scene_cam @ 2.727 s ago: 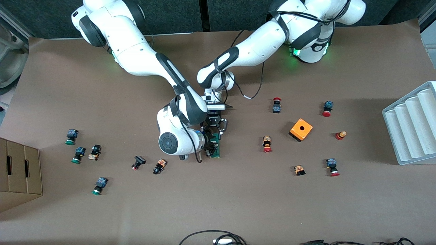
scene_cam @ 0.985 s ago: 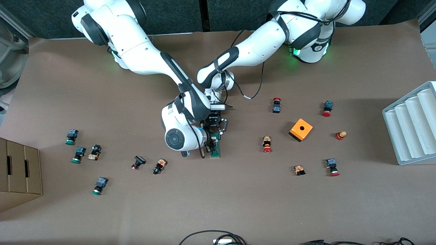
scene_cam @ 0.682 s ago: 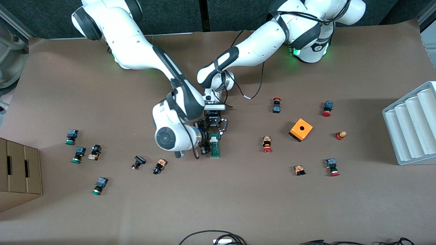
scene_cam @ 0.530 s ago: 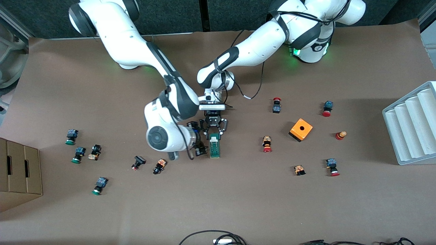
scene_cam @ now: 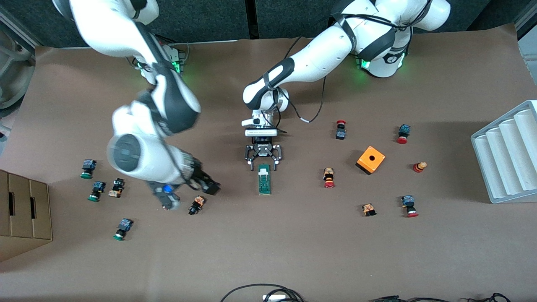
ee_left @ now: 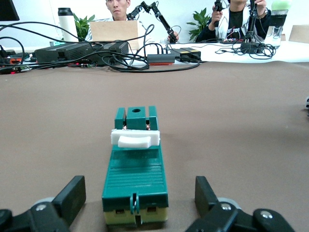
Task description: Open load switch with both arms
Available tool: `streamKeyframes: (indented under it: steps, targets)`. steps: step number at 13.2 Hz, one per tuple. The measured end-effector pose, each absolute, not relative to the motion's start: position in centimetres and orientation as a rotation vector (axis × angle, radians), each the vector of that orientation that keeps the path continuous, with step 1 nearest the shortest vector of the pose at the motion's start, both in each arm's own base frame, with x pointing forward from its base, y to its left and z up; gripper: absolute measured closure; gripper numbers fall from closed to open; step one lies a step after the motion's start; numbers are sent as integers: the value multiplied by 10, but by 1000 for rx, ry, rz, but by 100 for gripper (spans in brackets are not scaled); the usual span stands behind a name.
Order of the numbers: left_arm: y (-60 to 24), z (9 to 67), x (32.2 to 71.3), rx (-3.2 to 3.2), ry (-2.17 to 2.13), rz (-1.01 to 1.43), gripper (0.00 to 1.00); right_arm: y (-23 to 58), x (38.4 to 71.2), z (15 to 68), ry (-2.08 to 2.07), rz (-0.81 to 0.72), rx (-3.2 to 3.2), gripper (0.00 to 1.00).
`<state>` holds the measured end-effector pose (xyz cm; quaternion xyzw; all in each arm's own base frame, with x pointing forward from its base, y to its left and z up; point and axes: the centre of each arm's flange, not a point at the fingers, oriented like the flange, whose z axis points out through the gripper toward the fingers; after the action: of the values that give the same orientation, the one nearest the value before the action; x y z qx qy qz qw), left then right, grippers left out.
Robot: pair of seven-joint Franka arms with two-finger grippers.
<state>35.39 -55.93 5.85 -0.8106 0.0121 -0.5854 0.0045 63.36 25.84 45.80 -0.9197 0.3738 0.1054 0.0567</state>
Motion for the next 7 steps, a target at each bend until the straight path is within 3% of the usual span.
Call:
streamKeyframes:
  steps: [7]
  targets:
    - [-571, 84, 354, -2551, 84, -1654, 0, 50, 587, 595, 557, 292, -2894, 0]
